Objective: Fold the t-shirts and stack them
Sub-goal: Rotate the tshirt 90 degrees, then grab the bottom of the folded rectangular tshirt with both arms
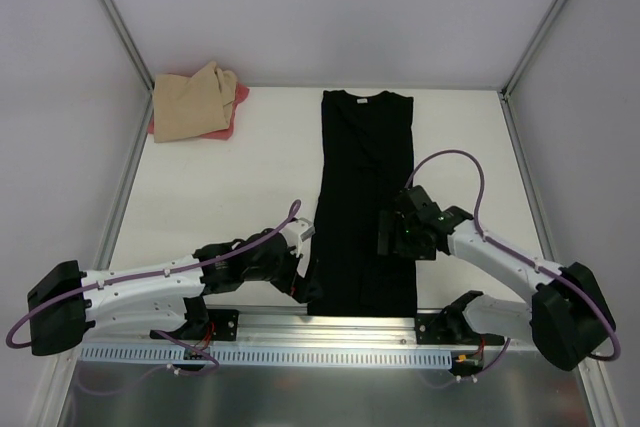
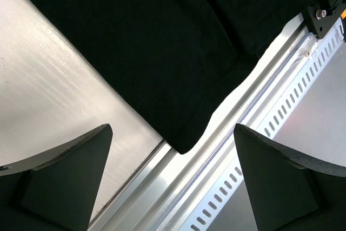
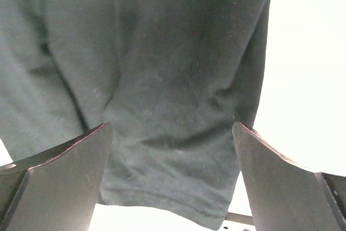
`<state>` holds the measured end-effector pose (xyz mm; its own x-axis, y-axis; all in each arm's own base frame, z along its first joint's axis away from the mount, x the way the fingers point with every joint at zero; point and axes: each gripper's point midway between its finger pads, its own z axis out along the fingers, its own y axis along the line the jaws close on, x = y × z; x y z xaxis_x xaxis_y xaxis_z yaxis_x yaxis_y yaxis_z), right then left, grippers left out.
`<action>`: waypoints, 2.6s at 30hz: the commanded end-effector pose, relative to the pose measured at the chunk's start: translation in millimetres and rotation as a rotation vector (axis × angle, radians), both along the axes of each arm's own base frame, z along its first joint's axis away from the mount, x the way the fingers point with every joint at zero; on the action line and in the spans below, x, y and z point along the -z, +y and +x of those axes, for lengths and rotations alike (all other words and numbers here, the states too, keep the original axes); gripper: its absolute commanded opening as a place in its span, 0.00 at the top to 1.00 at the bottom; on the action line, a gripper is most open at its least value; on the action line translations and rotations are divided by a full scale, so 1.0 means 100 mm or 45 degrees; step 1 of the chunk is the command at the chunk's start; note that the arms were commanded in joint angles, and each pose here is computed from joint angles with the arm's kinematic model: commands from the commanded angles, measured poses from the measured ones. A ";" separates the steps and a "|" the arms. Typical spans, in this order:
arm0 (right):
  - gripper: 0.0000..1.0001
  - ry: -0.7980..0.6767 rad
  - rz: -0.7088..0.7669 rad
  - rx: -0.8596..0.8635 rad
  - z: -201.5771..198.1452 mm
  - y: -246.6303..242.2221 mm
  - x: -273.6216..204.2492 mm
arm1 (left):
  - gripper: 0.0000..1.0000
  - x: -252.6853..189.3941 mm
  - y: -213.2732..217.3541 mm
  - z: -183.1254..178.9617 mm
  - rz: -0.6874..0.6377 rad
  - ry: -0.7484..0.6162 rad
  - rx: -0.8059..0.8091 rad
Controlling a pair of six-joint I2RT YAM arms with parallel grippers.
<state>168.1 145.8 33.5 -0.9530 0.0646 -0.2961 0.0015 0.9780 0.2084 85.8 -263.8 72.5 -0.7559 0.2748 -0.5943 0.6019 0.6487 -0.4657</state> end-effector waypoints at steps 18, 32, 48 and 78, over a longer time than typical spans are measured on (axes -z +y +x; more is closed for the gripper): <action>0.01 -0.063 0.107 0.101 -0.60 -0.36 -0.19 | 0.01 0.27 0.02 -0.38 -0.245 0.252 0.004; 0.01 0.051 0.291 0.169 -1.02 -0.34 0.12 | 0.01 0.35 -0.12 -0.44 -0.226 0.327 0.050; 0.63 0.100 0.430 0.147 -1.07 -0.15 0.16 | 0.07 0.43 -0.32 -0.46 -0.156 0.387 0.126; 0.99 -0.035 0.399 0.067 -0.81 -0.09 -0.63 | 1.00 -0.31 -0.40 -0.05 -0.106 0.144 0.032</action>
<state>81.4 136.1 84.6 -0.9421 0.2275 -0.2462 0.0721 0.8548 0.5140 71.5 -308.0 95.4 -0.8390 0.2360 -0.4903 0.5301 0.5579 -0.6386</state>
